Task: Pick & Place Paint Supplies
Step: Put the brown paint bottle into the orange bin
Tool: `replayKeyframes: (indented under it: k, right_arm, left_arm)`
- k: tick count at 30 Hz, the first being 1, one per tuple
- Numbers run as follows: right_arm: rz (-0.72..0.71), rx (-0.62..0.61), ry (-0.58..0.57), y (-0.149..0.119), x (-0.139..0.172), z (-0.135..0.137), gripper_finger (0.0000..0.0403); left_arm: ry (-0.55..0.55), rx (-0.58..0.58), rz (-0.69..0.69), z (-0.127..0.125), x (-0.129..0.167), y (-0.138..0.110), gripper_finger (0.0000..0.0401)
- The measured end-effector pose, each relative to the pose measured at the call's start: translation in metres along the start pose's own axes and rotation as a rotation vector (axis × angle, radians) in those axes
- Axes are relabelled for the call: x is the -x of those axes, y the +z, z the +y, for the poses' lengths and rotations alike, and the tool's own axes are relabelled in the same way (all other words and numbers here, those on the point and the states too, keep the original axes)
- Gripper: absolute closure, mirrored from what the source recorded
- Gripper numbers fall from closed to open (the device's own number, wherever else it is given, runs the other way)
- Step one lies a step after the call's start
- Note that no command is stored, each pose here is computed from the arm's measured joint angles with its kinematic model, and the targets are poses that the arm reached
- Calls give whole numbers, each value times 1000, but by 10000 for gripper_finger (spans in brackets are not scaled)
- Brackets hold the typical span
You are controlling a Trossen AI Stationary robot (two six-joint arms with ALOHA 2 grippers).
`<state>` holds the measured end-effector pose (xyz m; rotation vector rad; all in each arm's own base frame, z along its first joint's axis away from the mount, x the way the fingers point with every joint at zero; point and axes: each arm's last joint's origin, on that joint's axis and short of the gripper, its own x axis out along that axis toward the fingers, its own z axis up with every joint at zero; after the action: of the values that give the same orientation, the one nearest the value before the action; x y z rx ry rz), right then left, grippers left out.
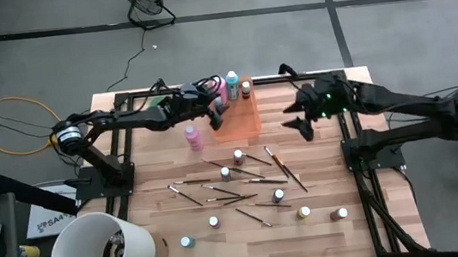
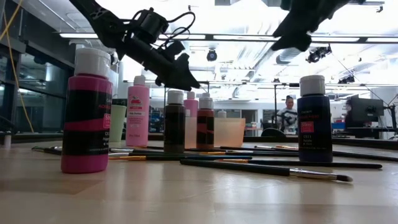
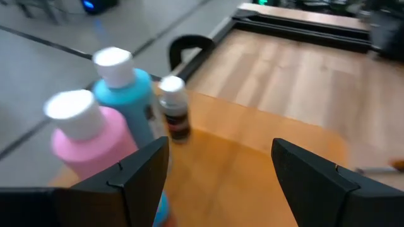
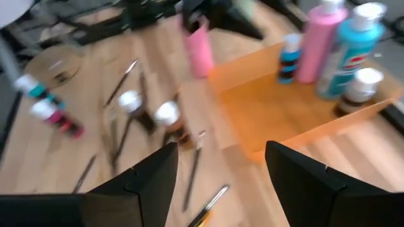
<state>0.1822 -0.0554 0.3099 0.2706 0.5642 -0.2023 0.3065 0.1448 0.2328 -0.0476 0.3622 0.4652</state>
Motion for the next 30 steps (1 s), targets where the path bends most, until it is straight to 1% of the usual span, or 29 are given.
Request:
replayKeyframes:
  k: [5, 8, 12, 16, 18, 21, 23, 25, 28, 30]
  right_arm:
    - [40, 10, -2, -8, 3, 17, 170]
    - [66, 17, 7, -11, 0, 27, 170]
    - [92, 58, 0, -15, -7, 38, 170]
    - [111, 88, -32, -18, -12, 44, 170]
    - [125, 102, -38, -20, -14, 47, 170]
    - [136, 116, -27, -22, -15, 50, 170]
    - [142, 124, -18, -23, -14, 53, 170]
    - [150, 130, -11, -24, -14, 55, 170]
    - [160, 139, -3, -26, -14, 57, 170]
    - [161, 144, 3, -26, -13, 58, 170]
  left_arm:
    - [-100, -23, 71, -9, 10, -1, 146]
    - [-204, -77, 110, -21, 15, -3, 164]
    - [-346, -134, 165, -37, 18, -10, 178]
    - [-405, -218, 210, -53, 22, -16, 180]
    - [-435, -278, 208, -61, 24, -17, 181]
    - [-477, -365, 200, -71, 27, -19, 179]
    - [-491, -391, 173, -77, 28, -17, 170]
    - [-497, -386, 147, -82, 29, -15, 156]
    - [-503, -338, 139, -86, 29, -13, 135]
    - [-503, -315, 127, -89, 30, -12, 127]
